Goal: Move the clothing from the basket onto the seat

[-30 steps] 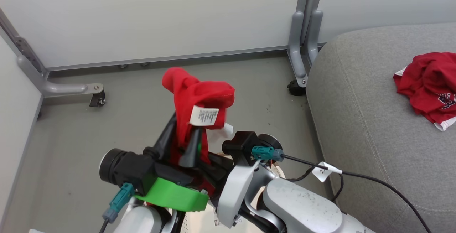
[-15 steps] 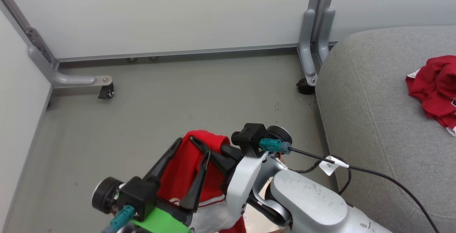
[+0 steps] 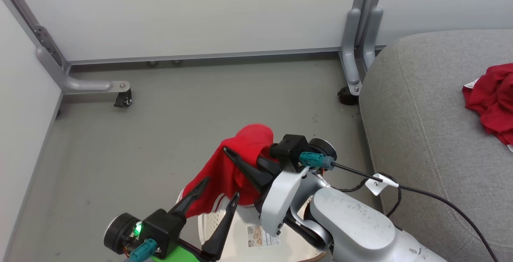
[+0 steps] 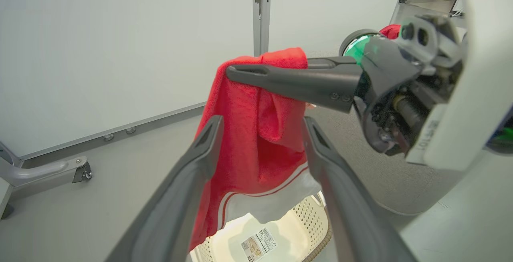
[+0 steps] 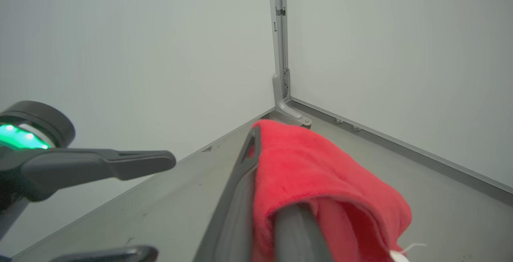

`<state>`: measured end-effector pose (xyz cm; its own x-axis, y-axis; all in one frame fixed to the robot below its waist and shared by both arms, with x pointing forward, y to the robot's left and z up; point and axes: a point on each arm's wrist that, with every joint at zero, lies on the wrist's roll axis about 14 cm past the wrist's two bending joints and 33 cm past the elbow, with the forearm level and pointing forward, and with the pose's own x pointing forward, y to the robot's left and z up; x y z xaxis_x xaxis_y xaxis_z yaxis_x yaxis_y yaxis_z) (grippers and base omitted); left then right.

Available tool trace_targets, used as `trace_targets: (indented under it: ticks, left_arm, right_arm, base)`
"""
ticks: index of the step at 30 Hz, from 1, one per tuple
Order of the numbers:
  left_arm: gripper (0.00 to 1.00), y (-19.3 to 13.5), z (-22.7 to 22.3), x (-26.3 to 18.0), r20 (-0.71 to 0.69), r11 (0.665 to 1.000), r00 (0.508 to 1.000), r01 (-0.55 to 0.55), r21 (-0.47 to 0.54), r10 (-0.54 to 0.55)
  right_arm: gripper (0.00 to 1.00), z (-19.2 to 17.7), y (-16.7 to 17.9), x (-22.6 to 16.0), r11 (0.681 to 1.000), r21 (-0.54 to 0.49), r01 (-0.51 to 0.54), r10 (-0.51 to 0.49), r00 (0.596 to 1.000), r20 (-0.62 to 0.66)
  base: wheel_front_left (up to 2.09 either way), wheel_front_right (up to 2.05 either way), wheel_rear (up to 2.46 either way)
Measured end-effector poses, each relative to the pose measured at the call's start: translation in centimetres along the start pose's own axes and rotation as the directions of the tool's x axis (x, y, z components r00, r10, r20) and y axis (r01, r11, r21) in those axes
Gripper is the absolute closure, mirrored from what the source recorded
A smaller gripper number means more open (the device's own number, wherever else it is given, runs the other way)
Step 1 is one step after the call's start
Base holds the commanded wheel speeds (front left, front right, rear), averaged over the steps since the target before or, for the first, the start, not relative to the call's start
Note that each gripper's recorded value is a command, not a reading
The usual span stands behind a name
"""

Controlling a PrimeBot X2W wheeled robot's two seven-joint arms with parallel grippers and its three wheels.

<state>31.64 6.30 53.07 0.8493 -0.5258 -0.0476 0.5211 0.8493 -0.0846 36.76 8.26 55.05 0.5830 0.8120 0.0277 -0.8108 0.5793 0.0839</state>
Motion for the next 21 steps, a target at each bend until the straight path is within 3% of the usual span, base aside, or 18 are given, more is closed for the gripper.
trace_targets:
  ticks: [10,21]
  left_arm:
    - [0.0,-0.8,-0.7,0.6,-0.028,0.999,0.999,0.038,-0.006,-0.038]
    - [0.0,-3.6,-0.4,4.7,-0.026,0.977,0.978,0.209,0.032,-0.208]
  right_arm:
    - [1.0,-0.4,-1.8,-0.5,0.999,0.005,0.046,-0.046,0.999,-0.003]
    - [1.0,0.4,-9.2,-4.5,0.963,-0.007,0.269,-0.269,0.962,0.041]
  base:
    - [0.0,0.0,0.0]
    - [0.0,0.0,0.0]
